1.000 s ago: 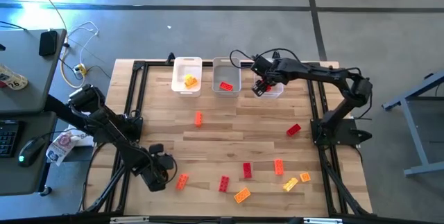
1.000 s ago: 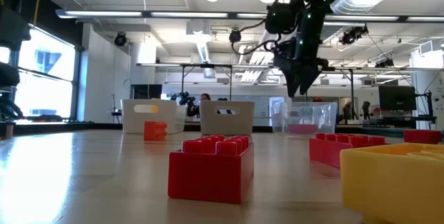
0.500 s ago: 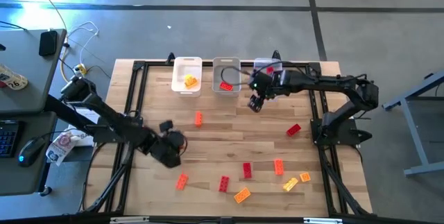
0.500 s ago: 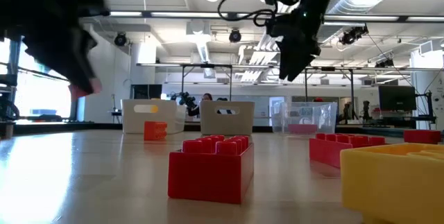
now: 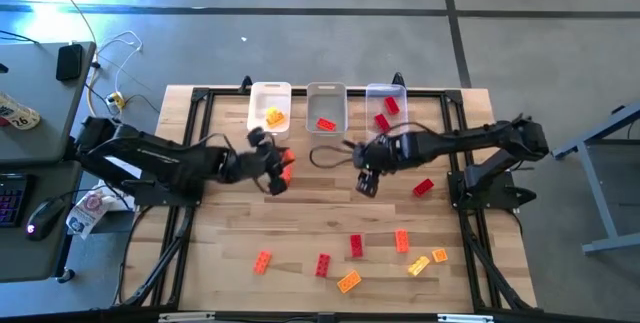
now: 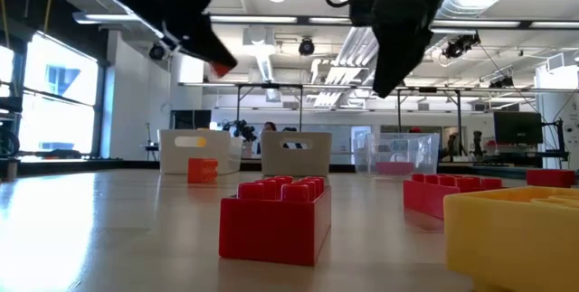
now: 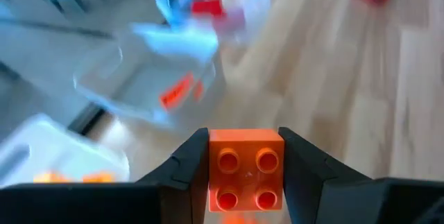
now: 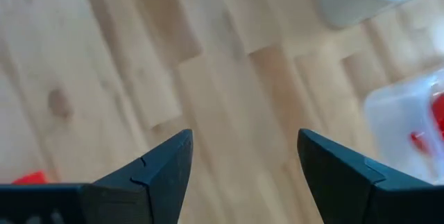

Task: Sort & place blocks by color
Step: Put the orange game piece into the gray bin

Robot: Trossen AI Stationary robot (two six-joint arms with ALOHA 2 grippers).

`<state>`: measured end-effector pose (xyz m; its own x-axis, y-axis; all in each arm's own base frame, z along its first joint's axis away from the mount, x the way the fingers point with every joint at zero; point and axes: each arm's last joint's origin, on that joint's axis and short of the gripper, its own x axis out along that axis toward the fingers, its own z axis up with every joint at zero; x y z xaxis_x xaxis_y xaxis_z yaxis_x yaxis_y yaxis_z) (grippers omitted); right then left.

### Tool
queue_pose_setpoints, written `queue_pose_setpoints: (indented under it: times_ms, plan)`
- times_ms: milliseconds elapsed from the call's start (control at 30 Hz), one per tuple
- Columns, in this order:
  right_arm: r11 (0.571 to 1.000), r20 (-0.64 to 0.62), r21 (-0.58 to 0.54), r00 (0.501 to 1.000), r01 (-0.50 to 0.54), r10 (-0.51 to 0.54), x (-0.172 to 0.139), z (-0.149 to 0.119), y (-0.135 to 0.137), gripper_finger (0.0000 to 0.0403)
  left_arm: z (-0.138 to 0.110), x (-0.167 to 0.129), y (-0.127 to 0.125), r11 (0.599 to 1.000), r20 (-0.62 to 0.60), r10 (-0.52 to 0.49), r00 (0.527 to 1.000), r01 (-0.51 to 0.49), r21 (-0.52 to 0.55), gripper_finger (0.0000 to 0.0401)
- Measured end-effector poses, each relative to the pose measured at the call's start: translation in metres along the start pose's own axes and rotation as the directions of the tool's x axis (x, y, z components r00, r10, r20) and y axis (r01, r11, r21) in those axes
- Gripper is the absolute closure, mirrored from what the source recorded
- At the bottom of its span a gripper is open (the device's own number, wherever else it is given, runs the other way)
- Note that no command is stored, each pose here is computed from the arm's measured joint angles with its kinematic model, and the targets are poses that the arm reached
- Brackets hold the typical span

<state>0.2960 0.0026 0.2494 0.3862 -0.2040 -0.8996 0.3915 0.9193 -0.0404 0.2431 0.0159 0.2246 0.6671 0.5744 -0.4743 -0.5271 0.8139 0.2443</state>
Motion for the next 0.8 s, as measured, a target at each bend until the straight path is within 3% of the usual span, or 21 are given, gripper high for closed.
queue_pose_setpoints:
  times_ms: [133,333,500,667,800]
  plan:
    - [1.000,-0.031,-0.004,0.999,-0.010,0.010,0.001,-0.014,0.016,0.0155,0.013,0.013,0.019,1.000,0.080,0.002,0.997,0.000,-0.016,0.0290]
    - [0.997,-0.036,0.073,0.999,-0.011,0.013,-0.002,-0.027,0.034,0.0155,0.022,0.027,0.047,0.997,0.149,0.074,0.986,-0.069,-0.038,0.0290]
    - [0.992,-0.012,0.128,1.000,0.007,-0.006,-0.006,-0.033,0.045,0.0155,0.026,0.038,0.065,0.997,0.201,0.044,0.979,-0.031,-0.067,0.0290]
    - [0.981,0.008,0.195,1.000,0.005,-0.006,-0.010,-0.040,0.056,0.0155,0.036,0.055,0.078,0.999,0.193,0.020,0.981,-0.011,-0.045,0.0290]
    - [0.982,0.037,0.182,0.999,-0.043,0.037,-0.013,-0.043,0.067,0.0155,0.043,0.073,0.086,0.999,0.148,0.048,0.988,-0.047,-0.011,0.0290]
